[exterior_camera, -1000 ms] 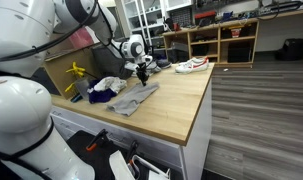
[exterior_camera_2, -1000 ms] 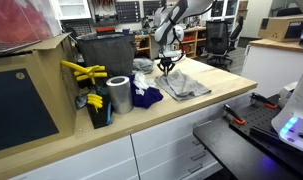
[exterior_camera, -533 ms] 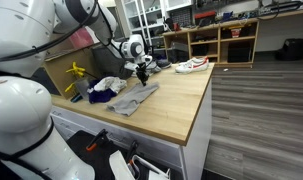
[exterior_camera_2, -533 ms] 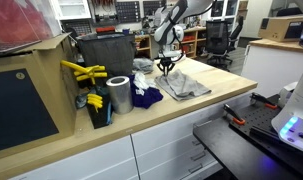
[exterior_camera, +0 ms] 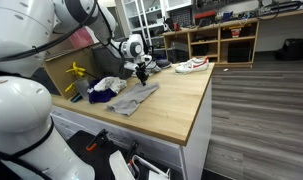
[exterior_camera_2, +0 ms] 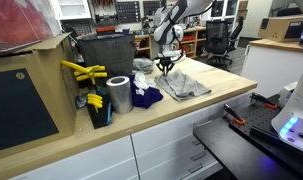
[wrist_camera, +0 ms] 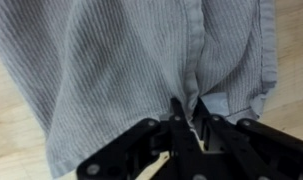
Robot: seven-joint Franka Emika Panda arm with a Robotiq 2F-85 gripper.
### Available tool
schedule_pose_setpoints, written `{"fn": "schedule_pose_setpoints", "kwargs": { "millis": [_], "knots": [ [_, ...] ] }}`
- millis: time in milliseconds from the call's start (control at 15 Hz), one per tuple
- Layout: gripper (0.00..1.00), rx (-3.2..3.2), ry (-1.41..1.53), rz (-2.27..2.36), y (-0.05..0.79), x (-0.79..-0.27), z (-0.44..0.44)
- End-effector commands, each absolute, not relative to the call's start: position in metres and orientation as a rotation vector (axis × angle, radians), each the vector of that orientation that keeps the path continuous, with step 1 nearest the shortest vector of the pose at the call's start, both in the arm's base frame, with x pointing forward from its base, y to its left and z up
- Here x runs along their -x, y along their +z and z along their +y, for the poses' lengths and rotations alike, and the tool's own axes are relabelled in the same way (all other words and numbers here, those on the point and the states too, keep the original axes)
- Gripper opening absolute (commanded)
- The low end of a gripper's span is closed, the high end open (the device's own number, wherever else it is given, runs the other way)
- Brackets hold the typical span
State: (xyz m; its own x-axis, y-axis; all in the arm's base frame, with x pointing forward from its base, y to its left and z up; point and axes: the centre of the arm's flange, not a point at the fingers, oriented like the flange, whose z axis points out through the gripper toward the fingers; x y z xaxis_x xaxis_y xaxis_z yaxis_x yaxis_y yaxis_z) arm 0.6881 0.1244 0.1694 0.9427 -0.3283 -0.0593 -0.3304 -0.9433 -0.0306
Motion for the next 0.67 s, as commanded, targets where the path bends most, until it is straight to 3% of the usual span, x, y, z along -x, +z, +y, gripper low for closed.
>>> {"fn": "schedule_pose_setpoints", "kwargs": {
  "millis": [0,133,333,400,467,533,600],
  "knots": [
    [0.21,3.067,0.069,0.547,0.191,-0.691,0.126],
    [0.47,3.063,0.052,0.546,0.199,-0.693,0.127],
    [0.69,3.058,0.033,0.541,0.208,-0.695,0.128],
    [0.44,3.056,0.032,0.534,0.211,-0.695,0.129],
    [0.31,3.054,0.033,0.531,0.212,-0.695,0.129],
    [0.31,3.054,0.032,0.532,0.213,-0.695,0.13],
    [0.24,3.052,0.03,0.531,0.213,-0.695,0.131]
  ]
}}
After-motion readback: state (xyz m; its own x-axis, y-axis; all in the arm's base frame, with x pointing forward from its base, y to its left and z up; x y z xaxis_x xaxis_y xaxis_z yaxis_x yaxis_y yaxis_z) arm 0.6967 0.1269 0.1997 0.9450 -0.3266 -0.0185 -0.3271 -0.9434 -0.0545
